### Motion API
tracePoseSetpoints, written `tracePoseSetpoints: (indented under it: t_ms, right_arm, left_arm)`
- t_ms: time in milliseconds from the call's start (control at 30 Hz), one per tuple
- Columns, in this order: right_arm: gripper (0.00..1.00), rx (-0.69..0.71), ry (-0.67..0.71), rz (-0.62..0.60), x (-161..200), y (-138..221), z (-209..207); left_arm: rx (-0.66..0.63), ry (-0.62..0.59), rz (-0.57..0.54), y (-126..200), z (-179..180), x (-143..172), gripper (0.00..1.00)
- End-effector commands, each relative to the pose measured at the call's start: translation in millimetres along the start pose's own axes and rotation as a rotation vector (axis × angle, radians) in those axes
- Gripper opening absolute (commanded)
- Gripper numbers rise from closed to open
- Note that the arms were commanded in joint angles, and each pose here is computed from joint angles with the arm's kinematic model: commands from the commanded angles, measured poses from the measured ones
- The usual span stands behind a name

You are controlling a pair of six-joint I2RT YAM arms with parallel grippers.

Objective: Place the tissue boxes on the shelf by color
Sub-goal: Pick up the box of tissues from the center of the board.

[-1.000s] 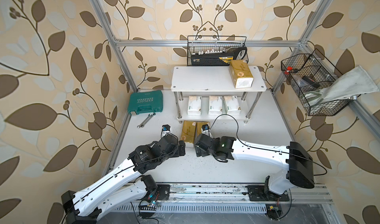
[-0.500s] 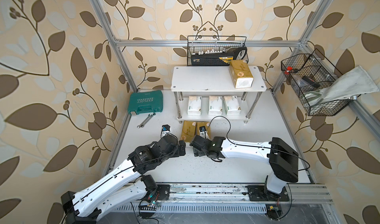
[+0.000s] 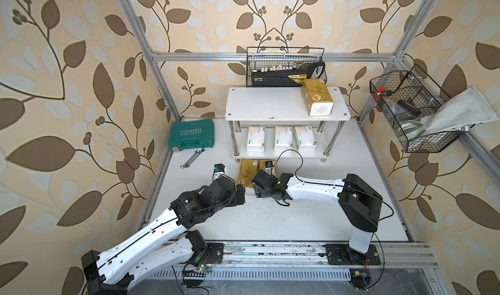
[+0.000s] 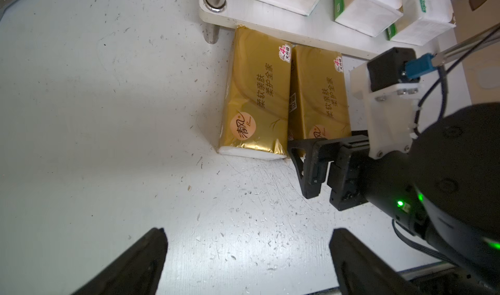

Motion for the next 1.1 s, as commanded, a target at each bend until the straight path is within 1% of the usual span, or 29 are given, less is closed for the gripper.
tracePoseSetpoints:
  t_ms: [0,233,367,600,700,900,1067]
  right_arm:
    - [0.96,-0.025,0.014,0.001,-4,-4,9]
    - [0.8,-0.045,0.031,0.025,7,-4,6]
    - [0.74,-0.064,0.033,0.034,11,6,1]
    - [0.72,-0.084,0.052,0.042,20,33,-11]
    - [0.72,-0.105,0.063,0.034,21,50,-12]
    - [0.72,-0.152,0.099,0.006,20,97,-12]
    - [0.72,-0.189,0.119,-0.046,10,141,-15]
  left_arm:
    - [0.029,0.0,-0.03,5,-9,-12,0.99]
    - [0.036,0.003,-0.034,5,-14,-15,0.99]
    - [0.045,0.006,-0.045,9,-18,-21,0.99]
    - [0.063,0.017,-0.075,21,-27,-35,0.99]
    - [0.076,0.016,-0.088,30,-33,-42,0.99]
    - [0.113,0.01,-0.124,53,-47,-63,0.99]
    - [0.155,-0.013,-0.156,76,-65,-83,0.99]
Point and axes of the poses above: each gripper's point midway between its finger pads, its own y axis back along the fingers, its own z axis along the line the jaws close on, x = y × z, the point moved 1 cm from there along y, back along the fingers, and after that the axes turned 5 degrees about y, right-handed, at the moved point
